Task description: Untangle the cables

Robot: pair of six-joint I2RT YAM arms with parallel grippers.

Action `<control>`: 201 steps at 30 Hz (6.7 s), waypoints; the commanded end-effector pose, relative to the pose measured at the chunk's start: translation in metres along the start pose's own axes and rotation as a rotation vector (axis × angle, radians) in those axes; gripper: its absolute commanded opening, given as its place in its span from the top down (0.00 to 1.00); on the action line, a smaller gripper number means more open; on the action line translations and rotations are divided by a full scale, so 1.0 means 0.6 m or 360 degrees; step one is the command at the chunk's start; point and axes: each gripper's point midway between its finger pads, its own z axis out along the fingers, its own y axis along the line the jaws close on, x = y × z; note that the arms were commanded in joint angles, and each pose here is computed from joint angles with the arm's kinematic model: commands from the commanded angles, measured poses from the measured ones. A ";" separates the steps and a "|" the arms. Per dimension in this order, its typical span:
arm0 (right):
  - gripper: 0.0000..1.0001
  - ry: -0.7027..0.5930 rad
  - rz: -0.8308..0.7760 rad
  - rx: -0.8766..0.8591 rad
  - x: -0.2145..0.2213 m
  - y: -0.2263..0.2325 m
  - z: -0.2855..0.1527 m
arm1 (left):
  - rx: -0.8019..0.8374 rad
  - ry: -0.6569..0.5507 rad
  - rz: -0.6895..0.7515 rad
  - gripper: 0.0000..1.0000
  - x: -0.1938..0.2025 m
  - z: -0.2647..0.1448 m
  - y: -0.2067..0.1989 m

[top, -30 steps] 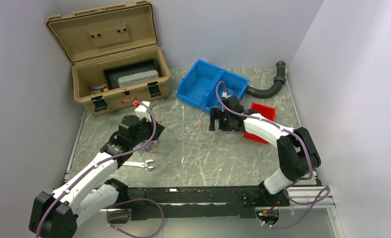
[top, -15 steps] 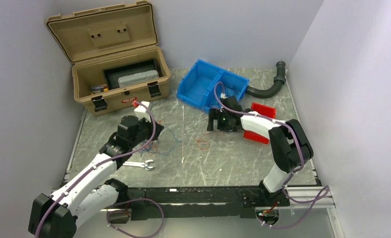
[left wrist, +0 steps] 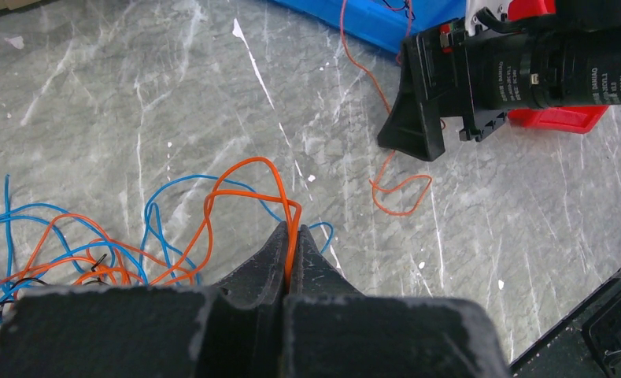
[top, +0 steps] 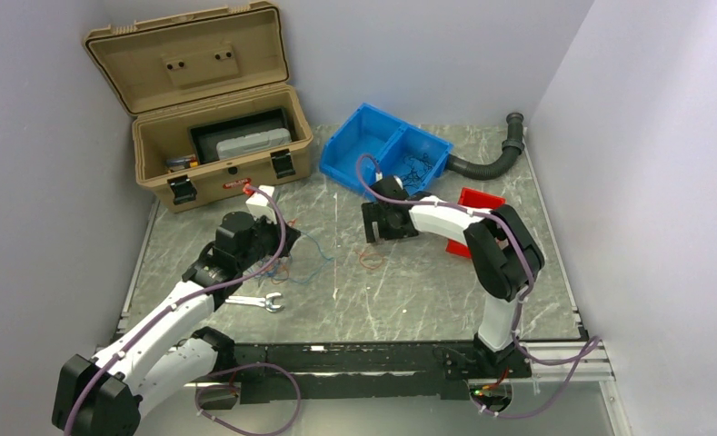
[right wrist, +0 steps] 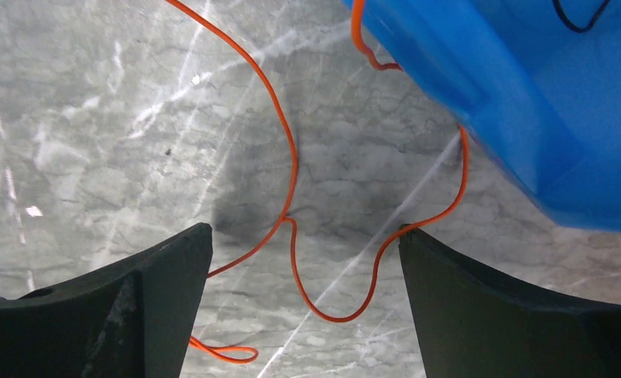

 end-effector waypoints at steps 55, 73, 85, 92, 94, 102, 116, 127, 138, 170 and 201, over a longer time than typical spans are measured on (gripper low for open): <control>1.00 -0.0641 0.0326 -0.0377 -0.475 0.044 0.011 | -0.0008 -0.0084 0.0039 1.00 -0.027 -0.016 -0.006; 1.00 -0.0444 0.0323 0.0439 -0.322 -0.127 0.018 | 0.0004 -0.0070 0.0036 1.00 -0.023 -0.008 -0.007; 0.51 -0.0435 0.0166 0.0337 -0.374 -0.090 -0.003 | 0.0042 -0.0073 0.0060 1.00 -0.033 -0.009 -0.019; 0.25 -0.0671 0.0033 -0.0021 -0.393 -0.019 -0.109 | 0.0263 -0.0069 0.0143 1.00 -0.052 -0.016 -0.073; 0.22 -0.0717 -0.0071 -0.0170 -0.386 0.009 -0.149 | 0.0341 -0.0074 0.0181 1.00 -0.063 -0.020 -0.096; 0.14 -0.0724 -0.0306 -0.0725 -0.247 0.109 -0.247 | 0.0379 -0.0134 0.0218 1.00 -0.109 -0.038 -0.133; 0.14 -0.0432 0.0226 -0.0344 -0.025 0.094 -0.165 | 0.0404 -0.0119 0.0156 1.00 -0.096 -0.043 -0.135; 0.34 -0.0243 0.0350 -0.0389 0.026 0.140 -0.073 | 0.0325 -0.0092 0.0145 1.00 -0.067 -0.032 -0.110; 1.00 -0.0289 0.0343 -0.0260 0.022 0.124 -0.086 | -0.0200 -0.0117 -0.0041 1.00 -0.056 -0.023 -0.008; 1.00 -0.1571 0.0769 0.0634 -0.186 -0.277 -0.692 | -0.0893 -0.0304 -0.0590 0.96 -0.053 -0.100 0.199; 1.00 -0.1576 0.0411 -0.0361 -0.270 -0.088 -0.776 | 0.0847 -0.0335 0.0747 0.07 -0.018 0.148 -0.251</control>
